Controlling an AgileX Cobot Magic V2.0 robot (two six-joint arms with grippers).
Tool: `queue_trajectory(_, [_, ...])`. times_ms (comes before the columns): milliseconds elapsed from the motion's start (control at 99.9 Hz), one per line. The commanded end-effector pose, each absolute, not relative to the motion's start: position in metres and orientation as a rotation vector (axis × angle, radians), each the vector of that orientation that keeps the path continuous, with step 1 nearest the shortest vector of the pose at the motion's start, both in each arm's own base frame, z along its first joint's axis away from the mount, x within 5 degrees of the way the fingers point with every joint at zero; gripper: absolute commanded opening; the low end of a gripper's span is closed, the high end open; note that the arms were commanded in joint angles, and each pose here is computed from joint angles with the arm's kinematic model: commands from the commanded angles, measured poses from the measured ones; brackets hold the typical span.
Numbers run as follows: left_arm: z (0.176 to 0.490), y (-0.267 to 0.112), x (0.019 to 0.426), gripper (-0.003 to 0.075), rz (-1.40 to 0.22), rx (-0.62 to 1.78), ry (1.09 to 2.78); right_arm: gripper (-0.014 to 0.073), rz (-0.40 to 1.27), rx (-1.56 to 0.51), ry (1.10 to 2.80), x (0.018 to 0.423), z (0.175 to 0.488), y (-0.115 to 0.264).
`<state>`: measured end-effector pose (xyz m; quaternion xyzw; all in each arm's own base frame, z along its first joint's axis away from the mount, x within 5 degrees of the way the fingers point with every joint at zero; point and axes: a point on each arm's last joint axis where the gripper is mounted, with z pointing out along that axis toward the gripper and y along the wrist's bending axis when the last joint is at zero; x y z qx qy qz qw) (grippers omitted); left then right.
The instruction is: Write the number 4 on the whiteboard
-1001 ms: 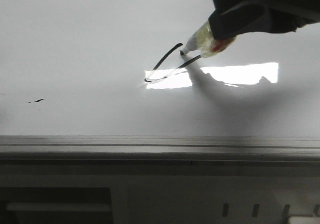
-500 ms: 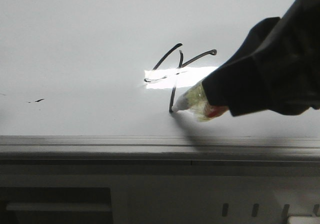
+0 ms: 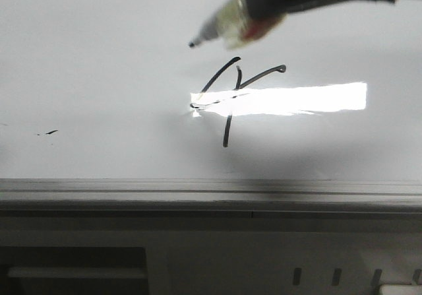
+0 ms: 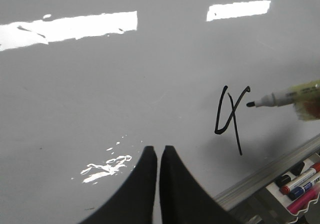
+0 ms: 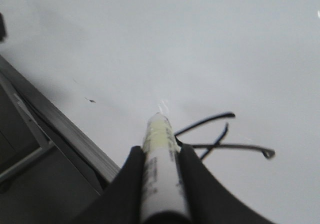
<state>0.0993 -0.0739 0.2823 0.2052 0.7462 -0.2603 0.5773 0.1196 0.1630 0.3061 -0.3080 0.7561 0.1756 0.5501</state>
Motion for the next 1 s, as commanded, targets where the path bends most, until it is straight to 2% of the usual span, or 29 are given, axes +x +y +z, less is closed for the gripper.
queue_trajectory(0, [0.293,-0.073,0.101,-0.0020,-0.627,0.434,1.719,-0.0064,0.482,-0.798,1.664,0.115,0.331,0.168])
queue_trajectory(330, [0.294,-0.075,0.099,-0.0020,-0.651,0.461,1.724,-0.0064,0.517,-0.836,1.628,0.112,0.335,0.172])
queue_trajectory(500, [0.308,-0.090,0.084,-0.0020,-0.572,0.957,1.594,-0.0064,0.612,-0.927,1.561,0.104,0.337,0.179])
queue_trajectory(631, [0.325,-0.092,0.089,-0.0015,-0.470,1.087,1.543,-0.0064,0.619,-0.953,1.540,0.102,0.338,0.180])
queue_trajectory(701, [0.337,-0.094,0.092,0.0041,-0.421,1.142,1.515,-0.0065,0.611,-0.961,1.534,0.102,0.338,0.180])
queue_trajectory(741, [0.345,-0.095,0.093,0.0122,-0.398,1.184,1.497,-0.0066,0.605,-0.974,1.523,0.102,0.338,0.181])
queue_trajectory(751, [0.346,-0.095,0.093,0.0122,-0.401,1.188,1.496,-0.0066,0.604,-0.978,1.520,0.102,0.338,0.181])
queue_trajectory(811, [0.354,-0.098,0.095,0.0253,-0.402,1.236,1.487,-0.0066,0.586,-1.011,1.491,0.101,0.338,0.181])
queue_trajectory(861, [0.360,-0.102,0.095,0.0318,-0.421,1.267,1.474,-0.0068,0.555,-1.044,1.466,0.101,0.338,0.182])
queue_trajectory(911, [0.364,-0.105,0.094,0.0341,-0.443,1.298,1.466,-0.0068,0.520,-1.092,1.431,0.101,0.337,0.183])
queue_trajectory(991, [0.369,-0.113,0.093,0.0333,-0.466,1.404,1.446,-0.0072,0.460,-1.168,1.367,0.101,0.335,0.186])
